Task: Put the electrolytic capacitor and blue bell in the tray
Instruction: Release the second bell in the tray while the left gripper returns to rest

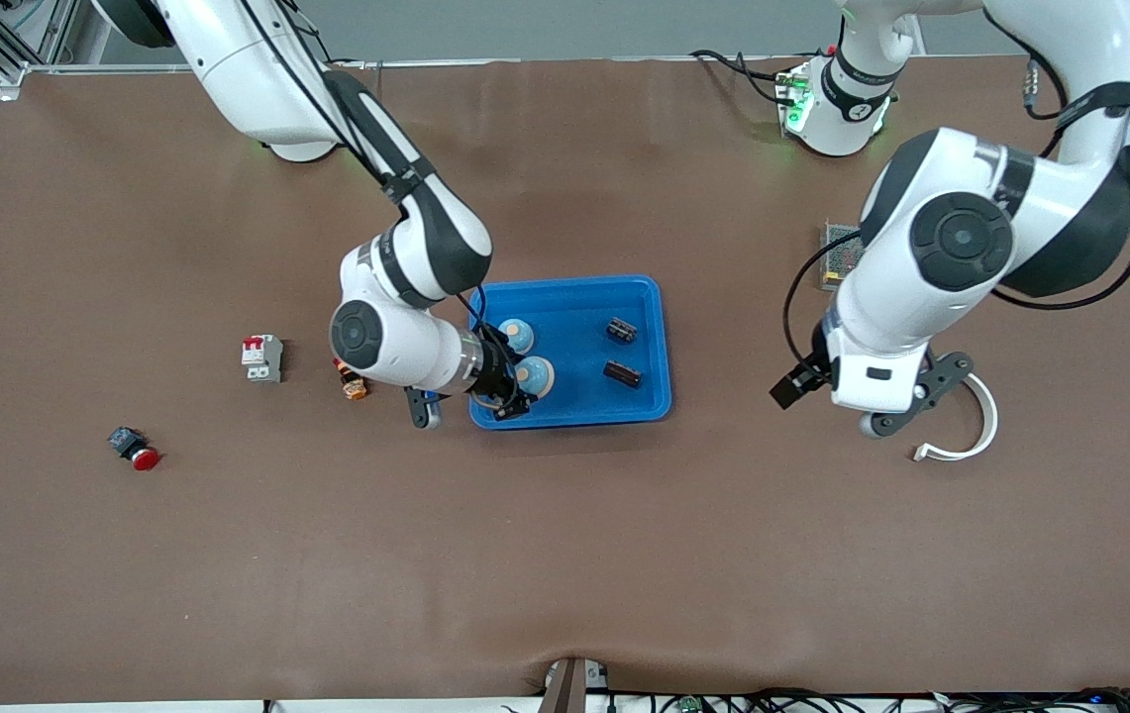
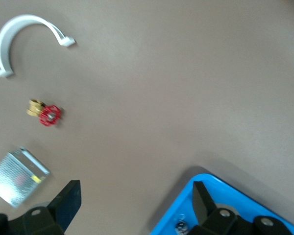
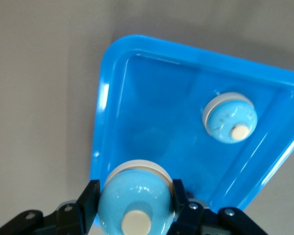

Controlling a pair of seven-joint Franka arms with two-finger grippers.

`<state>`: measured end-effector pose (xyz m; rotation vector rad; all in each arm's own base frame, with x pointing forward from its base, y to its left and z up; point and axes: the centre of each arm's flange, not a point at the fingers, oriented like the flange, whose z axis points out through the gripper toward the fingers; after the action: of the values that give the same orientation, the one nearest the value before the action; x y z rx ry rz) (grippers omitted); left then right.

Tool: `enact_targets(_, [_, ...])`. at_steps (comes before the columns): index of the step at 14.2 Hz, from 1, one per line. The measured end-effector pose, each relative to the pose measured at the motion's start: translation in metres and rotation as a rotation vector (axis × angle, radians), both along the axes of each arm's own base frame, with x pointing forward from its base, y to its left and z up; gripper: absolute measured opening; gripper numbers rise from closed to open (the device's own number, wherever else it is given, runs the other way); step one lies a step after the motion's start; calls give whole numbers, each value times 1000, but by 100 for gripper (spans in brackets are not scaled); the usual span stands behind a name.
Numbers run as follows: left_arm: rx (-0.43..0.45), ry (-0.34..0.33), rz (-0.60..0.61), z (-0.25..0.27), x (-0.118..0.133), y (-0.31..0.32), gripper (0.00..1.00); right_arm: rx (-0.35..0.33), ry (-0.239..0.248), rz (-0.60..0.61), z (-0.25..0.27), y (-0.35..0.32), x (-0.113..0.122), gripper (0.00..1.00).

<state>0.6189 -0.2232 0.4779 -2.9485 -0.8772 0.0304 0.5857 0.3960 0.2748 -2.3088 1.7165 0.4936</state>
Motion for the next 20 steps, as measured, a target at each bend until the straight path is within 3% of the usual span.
enact_targets(2, [19, 29, -56, 12, -2, 23, 100, -64, -8, 7, -5, 9, -8, 64])
enact_targets(10, [33, 46, -237, 51, -3, 102, 100, -155, -42, 60, -49, 16, -21, 64])
enact_targets(20, [47, 38, -296, 80, -11, 140, 100, -217, -65, 110, -69, 11, -22, 64])
